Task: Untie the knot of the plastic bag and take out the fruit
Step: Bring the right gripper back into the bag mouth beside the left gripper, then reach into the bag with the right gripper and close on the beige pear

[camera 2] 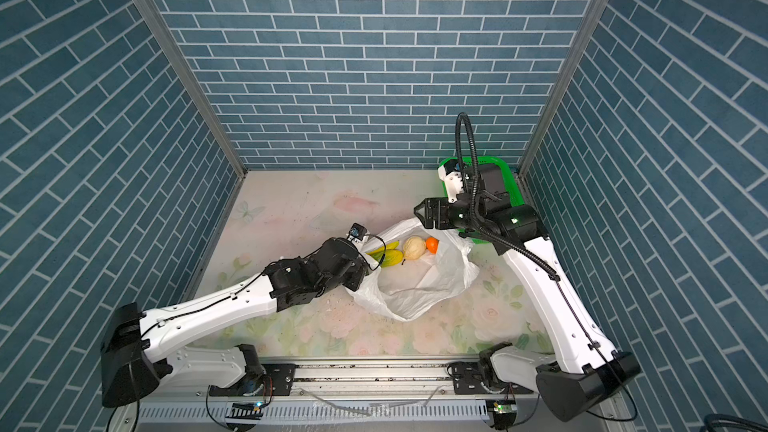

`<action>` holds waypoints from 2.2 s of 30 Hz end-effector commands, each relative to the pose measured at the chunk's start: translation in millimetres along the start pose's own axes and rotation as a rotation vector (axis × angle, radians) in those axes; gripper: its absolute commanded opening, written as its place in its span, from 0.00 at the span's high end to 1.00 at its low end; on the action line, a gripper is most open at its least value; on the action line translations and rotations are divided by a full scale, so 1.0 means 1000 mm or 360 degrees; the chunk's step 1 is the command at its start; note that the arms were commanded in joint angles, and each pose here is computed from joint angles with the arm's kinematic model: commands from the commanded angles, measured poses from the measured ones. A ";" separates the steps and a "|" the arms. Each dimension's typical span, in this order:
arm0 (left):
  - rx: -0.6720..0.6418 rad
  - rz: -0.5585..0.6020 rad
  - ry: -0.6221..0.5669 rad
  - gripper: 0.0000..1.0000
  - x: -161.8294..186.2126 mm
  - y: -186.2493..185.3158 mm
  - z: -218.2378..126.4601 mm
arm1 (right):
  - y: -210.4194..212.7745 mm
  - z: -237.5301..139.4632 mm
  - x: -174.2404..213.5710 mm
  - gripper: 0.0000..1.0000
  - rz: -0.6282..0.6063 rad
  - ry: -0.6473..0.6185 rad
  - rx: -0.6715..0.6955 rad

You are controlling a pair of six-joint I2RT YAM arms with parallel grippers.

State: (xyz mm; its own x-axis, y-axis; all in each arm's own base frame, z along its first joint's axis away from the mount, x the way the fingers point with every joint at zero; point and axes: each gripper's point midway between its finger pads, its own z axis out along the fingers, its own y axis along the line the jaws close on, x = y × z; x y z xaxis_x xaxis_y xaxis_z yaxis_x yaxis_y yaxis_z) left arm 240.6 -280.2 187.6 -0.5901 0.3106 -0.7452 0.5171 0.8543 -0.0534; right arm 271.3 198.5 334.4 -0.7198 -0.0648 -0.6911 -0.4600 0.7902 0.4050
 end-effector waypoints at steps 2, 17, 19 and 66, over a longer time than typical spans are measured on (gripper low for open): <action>0.0011 -0.0010 -0.0043 1.00 -0.012 -0.002 -0.001 | 0.019 0.009 0.038 0.17 0.0016 0.0145 -0.0034; 0.0024 -0.0055 -0.0076 1.00 -0.020 0.000 0.000 | 0.003 0.076 0.147 0.16 -0.0520 0.0402 0.0223; 0.0027 -0.0058 -0.0080 1.00 -0.022 0.000 0.000 | -0.002 0.085 0.159 0.16 -0.0548 0.0441 0.0240; 0.0191 0.0030 -0.0006 1.00 0.002 -0.024 0.011 | -0.114 0.205 0.113 0.08 0.0541 -0.0142 0.0804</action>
State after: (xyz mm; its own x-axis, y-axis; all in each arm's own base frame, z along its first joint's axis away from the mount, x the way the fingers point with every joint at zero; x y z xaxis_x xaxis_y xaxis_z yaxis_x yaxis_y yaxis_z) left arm 237.0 -304.3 186.6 -0.5817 0.3013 -0.7555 0.5823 0.8028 -0.1281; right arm 334.4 227.0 85.8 -0.7711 0.1583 -0.6168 0.0162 0.9732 0.2296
